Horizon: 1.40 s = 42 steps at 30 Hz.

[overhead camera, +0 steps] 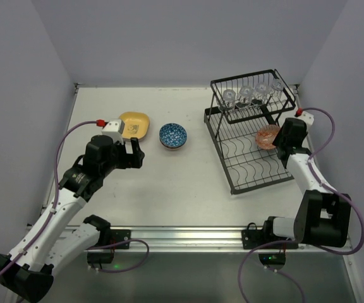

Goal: Unload the mixed dishes from the dish rack

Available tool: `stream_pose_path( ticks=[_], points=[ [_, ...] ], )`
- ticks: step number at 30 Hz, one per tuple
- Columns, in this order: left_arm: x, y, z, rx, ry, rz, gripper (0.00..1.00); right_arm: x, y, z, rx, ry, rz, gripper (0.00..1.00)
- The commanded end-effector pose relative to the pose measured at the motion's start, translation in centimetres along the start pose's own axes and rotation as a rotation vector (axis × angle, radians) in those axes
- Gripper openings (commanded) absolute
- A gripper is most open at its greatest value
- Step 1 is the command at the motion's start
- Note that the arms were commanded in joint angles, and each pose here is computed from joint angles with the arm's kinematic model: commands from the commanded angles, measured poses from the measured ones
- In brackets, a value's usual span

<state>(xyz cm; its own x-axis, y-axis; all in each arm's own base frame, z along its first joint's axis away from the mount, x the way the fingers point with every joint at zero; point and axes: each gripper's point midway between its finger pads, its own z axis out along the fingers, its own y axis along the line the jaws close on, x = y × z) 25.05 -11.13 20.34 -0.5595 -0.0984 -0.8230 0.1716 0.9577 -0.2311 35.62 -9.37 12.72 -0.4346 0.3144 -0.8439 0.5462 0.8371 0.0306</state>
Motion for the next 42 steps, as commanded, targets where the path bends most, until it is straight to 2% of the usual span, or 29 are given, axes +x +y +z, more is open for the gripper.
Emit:
stream_pose_path(
  ticks=[1, 3, 10, 19, 29, 32, 40, 42],
  points=[
    [-0.8, -0.4, 0.0, 0.022, -0.04, 0.026, 1.0, -0.3, 1.2, 0.2, -0.057, 0.037, 0.043, 0.46],
    [-0.7, -0.3, 0.0, 0.022, -0.037, 0.026, 1.0, 0.2, 1.2, 0.5, -0.06, 0.061, 0.039, 0.45],
    [-0.7, -0.3, 0.1, 0.02, -0.037, 0.026, 1.0, 1.6, 1.3, 1.3, -0.069, 0.111, 0.019, 0.27],
    [-0.8, -0.2, 0.0, 0.013, -0.041, 0.024, 1.0, -0.4, 0.7, 0.3, -0.044, 0.039, 0.058, 0.0],
    [-1.7, -0.7, -0.8, 0.045, -0.074, 0.032, 1.0, -1.8, 1.0, -4.2, -0.14, -0.016, 0.138, 0.0],
    [-2.2, -1.5, -1.2, 0.077, -0.077, 0.031, 1.0, -0.4, 0.5, -6.1, -0.141, 0.048, 0.169, 0.0],
    [-3.7, -6.2, -1.5, 0.241, -0.048, -0.018, 1.0, 3.6, 2.5, -11.6, -0.334, 0.235, 0.209, 0.0],
    [-3.8, -7.1, -1.0, 0.212, -0.05, -0.015, 1.0, 4.5, 2.6, -13.0, -0.349, 0.276, 0.211, 0.0]
  ],
)
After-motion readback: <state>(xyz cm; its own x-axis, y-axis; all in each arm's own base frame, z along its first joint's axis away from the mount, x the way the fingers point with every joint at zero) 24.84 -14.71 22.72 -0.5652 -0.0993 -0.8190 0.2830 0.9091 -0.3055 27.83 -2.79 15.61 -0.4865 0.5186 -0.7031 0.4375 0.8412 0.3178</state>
